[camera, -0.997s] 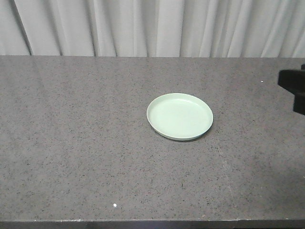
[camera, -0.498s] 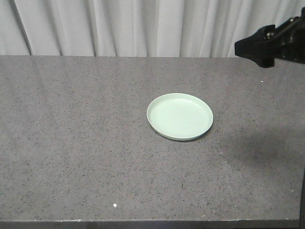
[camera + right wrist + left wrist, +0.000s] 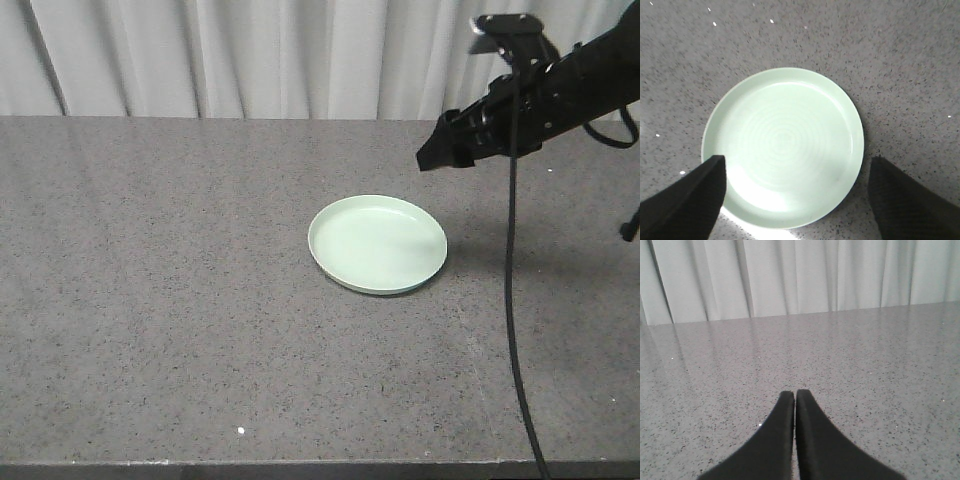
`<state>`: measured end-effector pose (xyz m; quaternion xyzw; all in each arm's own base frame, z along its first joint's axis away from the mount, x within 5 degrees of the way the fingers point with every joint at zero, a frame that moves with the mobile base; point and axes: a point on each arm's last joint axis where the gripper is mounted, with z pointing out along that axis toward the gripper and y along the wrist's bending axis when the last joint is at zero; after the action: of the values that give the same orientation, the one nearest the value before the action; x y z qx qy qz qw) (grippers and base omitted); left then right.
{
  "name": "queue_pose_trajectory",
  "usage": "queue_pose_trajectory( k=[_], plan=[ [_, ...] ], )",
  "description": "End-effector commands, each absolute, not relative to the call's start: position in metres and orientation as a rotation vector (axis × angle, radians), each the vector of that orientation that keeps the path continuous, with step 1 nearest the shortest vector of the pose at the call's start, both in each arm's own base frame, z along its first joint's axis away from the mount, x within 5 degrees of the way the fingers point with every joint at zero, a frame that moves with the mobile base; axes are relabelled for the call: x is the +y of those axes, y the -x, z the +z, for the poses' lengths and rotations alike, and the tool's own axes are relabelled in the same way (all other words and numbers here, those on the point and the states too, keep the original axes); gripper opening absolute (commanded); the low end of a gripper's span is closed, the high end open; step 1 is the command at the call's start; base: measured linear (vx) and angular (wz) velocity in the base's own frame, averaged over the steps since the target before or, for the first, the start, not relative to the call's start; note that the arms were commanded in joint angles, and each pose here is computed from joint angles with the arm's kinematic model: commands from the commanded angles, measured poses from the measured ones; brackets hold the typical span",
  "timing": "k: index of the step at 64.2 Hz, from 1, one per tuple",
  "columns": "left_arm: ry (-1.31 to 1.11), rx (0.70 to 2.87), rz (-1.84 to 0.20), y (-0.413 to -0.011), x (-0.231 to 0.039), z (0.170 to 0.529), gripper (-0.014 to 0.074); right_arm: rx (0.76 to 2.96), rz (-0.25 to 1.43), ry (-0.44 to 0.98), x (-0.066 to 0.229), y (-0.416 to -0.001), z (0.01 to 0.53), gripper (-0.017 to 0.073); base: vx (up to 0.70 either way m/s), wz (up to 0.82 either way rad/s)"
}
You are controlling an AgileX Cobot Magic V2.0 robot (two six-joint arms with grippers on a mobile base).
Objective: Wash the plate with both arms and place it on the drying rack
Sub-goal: 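Move the right gripper down to the pale green plate's rim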
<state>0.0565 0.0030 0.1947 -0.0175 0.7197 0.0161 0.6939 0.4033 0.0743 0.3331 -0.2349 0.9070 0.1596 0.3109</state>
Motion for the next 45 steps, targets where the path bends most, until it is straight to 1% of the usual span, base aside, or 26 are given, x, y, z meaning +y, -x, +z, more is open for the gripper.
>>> queue_pose_trajectory(
  k=[1,3,8,13,27,35,45],
  plan=[
    [0.043,1.534,0.023,-0.056,0.002,0.196,-0.0006,2.314,0.341,0.648,0.088,-0.408,0.353,0.0559,0.00,0.00],
    [0.043,1.534,0.023,-0.056,0.002,0.196,-0.0006,2.325,0.289,0.652,0.090,-0.413,0.351,0.0559,0.00,0.00],
    [0.043,1.534,0.023,-0.056,0.002,0.196,-0.0006,2.359,0.210,0.593,0.092,-0.425,0.345,0.0559,0.00,0.00],
    [0.043,1.534,0.023,-0.056,0.002,0.196,-0.0006,2.380,0.136,0.581,0.091,-0.436,0.340,0.0559,0.00,0.00],
    [0.043,1.534,0.023,-0.056,0.002,0.196,-0.0006,2.477,0.154,0.577,0.097,-0.457,0.309,0.0559,0.00,0.00],
    [0.043,1.534,0.023,-0.056,0.002,0.196,-0.0006,2.524,0.151,0.543,0.097,-0.465,0.290,0.0559,0.00,0.00],
    [0.043,1.534,0.023,-0.056,0.002,0.196,-0.0006,2.557,0.147,0.540,0.097,-0.471,0.273,0.0559,0.00,0.00]
  ],
)
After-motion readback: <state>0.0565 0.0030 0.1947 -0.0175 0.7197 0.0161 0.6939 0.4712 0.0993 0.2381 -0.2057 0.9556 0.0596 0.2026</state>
